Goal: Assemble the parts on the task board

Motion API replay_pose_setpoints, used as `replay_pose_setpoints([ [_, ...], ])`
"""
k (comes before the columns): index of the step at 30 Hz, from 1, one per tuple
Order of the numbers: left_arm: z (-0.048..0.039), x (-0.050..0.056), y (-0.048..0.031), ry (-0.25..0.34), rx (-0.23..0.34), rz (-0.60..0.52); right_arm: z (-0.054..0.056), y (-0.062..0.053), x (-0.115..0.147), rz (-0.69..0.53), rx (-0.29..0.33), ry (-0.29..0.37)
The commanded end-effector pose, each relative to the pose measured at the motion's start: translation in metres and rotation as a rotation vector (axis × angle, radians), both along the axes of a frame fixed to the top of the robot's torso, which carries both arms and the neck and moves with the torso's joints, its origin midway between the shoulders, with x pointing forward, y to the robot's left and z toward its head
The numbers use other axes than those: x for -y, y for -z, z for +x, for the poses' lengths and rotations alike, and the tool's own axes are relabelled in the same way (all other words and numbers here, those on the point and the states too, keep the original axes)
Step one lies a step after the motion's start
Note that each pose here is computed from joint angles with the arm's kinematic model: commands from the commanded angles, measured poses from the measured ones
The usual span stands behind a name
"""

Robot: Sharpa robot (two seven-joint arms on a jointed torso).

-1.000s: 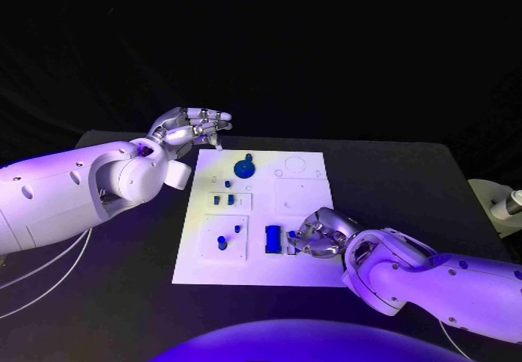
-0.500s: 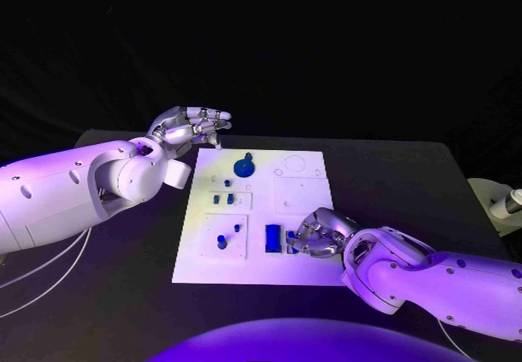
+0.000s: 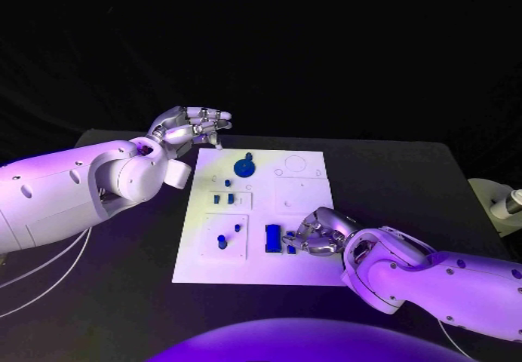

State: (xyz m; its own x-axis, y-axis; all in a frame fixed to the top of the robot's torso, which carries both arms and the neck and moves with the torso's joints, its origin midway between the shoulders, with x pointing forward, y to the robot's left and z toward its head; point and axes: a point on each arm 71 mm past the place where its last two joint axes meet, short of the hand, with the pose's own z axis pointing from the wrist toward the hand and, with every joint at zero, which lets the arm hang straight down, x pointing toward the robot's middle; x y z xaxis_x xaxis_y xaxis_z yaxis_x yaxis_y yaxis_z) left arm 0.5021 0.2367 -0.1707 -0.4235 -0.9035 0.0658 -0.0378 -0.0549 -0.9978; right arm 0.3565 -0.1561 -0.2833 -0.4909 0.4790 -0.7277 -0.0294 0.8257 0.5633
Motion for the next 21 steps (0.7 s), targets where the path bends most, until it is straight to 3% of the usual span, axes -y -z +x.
replay_pose_setpoints([
  [1, -0.0008, 0.0022, -0.0011, 0.016, 0.001, -0.011, -0.0003, -0.0010, 0.0003, -0.007, 0.022, -0.015],
  [21, -0.0010, 0.0002, -0.0010, 0.014, -0.001, -0.010, -0.0090, -0.0011, 0.0062, 0.007, -0.017, -0.105],
])
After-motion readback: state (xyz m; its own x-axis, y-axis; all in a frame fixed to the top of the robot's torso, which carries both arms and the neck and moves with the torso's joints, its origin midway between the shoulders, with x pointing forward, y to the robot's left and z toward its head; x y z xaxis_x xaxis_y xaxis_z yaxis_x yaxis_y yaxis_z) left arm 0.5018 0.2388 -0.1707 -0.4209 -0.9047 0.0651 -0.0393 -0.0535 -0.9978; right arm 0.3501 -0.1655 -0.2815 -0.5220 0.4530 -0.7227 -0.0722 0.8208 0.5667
